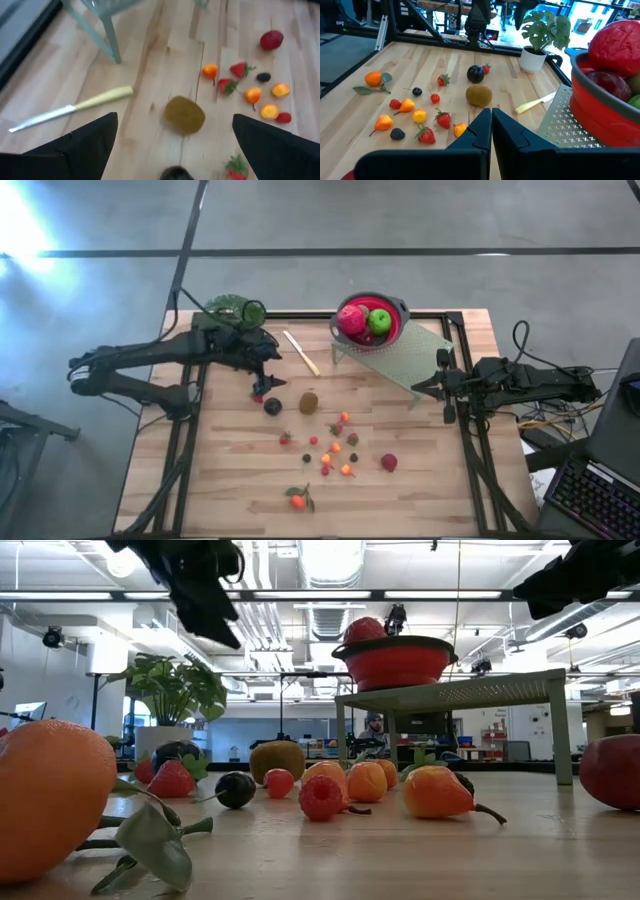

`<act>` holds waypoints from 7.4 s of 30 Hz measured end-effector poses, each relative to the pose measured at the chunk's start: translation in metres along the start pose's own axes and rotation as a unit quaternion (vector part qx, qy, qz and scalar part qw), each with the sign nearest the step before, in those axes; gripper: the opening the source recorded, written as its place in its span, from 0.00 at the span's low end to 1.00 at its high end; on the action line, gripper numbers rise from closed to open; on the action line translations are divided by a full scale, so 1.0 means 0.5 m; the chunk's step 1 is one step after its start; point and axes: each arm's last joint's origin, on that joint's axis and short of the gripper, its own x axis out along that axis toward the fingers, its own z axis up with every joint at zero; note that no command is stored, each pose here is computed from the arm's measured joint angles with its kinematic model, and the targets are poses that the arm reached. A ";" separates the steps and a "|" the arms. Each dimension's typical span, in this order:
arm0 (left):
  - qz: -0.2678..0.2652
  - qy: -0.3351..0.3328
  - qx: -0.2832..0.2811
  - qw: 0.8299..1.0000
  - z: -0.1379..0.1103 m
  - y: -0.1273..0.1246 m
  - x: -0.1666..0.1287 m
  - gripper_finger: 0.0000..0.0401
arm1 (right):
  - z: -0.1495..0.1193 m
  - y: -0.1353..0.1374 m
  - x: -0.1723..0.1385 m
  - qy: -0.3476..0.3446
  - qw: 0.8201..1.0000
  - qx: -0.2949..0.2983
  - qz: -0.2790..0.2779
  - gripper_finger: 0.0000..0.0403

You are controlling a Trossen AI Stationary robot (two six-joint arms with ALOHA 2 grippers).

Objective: Pick & Place Fruit
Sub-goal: Put the plum into the red gray colander on the shelf

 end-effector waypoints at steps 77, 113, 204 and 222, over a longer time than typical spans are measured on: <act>-0.024 0.118 0.057 0.991 -0.091 0.005 0.052 0.99 | -0.003 0.002 0.029 0.031 0.973 0.227 -0.013 0.03; -0.032 0.131 0.100 0.986 -0.221 -0.009 0.128 0.99 | 0.038 0.059 0.072 0.019 0.991 0.123 0.053 0.52; -0.209 -0.085 -0.073 0.971 -0.011 -0.066 0.146 0.72 | 0.127 0.108 0.206 0.055 0.992 -0.103 -0.056 0.67; -0.257 -0.142 -0.168 0.941 0.031 -0.073 0.127 0.72 | 0.222 0.167 0.391 0.114 0.942 -0.284 -0.140 0.93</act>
